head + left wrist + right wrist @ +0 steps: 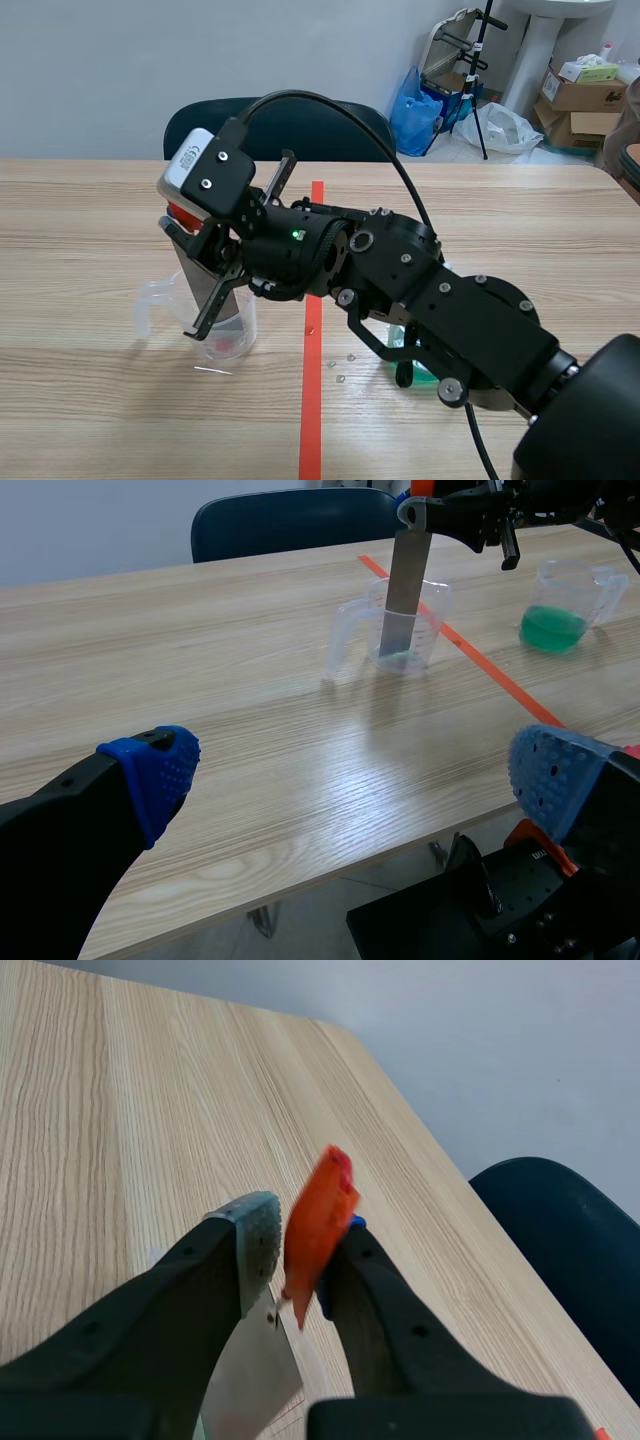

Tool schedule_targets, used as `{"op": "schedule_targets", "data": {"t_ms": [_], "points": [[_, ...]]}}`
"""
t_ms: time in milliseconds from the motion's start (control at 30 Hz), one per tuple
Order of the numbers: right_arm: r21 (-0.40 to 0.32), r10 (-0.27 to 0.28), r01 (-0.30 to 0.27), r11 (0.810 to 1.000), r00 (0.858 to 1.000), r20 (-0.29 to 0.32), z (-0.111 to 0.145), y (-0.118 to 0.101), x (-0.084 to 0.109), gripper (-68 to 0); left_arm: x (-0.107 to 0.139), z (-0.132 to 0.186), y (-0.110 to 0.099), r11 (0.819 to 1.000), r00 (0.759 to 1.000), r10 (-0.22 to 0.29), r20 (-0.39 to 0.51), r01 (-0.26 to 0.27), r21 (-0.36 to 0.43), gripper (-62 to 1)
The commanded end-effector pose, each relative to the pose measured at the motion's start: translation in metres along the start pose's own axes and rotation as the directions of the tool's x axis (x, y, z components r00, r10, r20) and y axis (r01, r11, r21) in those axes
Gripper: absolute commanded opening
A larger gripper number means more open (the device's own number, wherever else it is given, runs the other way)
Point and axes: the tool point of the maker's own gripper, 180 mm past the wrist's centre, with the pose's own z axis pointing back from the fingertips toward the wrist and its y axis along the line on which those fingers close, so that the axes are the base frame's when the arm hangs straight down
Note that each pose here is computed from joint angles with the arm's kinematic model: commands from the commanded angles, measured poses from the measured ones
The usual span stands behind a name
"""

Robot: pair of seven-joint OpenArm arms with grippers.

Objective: Do the redox reaction experiment

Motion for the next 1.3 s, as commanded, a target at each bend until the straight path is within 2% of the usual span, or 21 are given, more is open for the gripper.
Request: {"op": "schedule_targets", "data": {"t_ms": [0, 67, 133, 200, 233, 467, 867, 1267], "points": [[-0.01, 0.018, -0.018, 1.0, 0.999, 0.038, -0.004, -0.007, 0.013, -55.5, 0.005, -0.002, -0.001, 1.0, 1.0, 0.005, 0.03, -0.005, -0.001, 1.4], [-0.002, 0.041, -0.041, 0.999, 0.999, 0.026, -0.004, -0.005, 0.01, -48.0, 0.005, -0.002, -0.001, 1.0, 1.0, 0.005, 0.03, -0.005, -0.001, 1.4], [0.012, 0.075, -0.075, 0.997, 0.997, 0.01, -0.004, -0.003, 0.007, -35.8, 0.005, -0.002, -0.001, 1.0, 1.0, 0.005, 0.03, -0.005, -0.001, 1.4], [0.018, 0.079, -0.079, 0.997, 0.997, 0.007, -0.004, -0.002, 0.007, -22.9, 0.005, -0.002, -0.001, 1.0, 1.0, 0.005, 0.03, -0.005, -0.001, 1.4], [0.018, 0.079, -0.079, 0.997, 0.997, 0.007, -0.004, -0.002, 0.007, -18.6, 0.005, -0.002, -0.001, 1.0, 1.0, 0.005, 0.03, -0.005, -0.001, 1.4], [0.049, 0.062, -0.063, 0.997, 0.998, 0.008, -0.003, 0.005, 0.006, -0.3, 0.005, -0.002, -0.001, 1.0, 1.0, 0.005, 0.03, -0.005, -0.001, 1.4], [0.114, 0.058, -0.057, 0.992, 0.998, -0.007, -0.005, 0.025, 0.003, 0.4, 0.005, -0.002, -0.001, 1.0, 1.0, 0.005, 0.03, -0.005, -0.001, 1.4], [0.121, 0.058, -0.057, 0.991, 0.998, -0.004, -0.006, 0.028, 0.003, 0.4, 0.005, -0.002, -0.001, 1.0, 1.0, 0.005, 0.03, -0.005, -0.001, 1.4]]}}
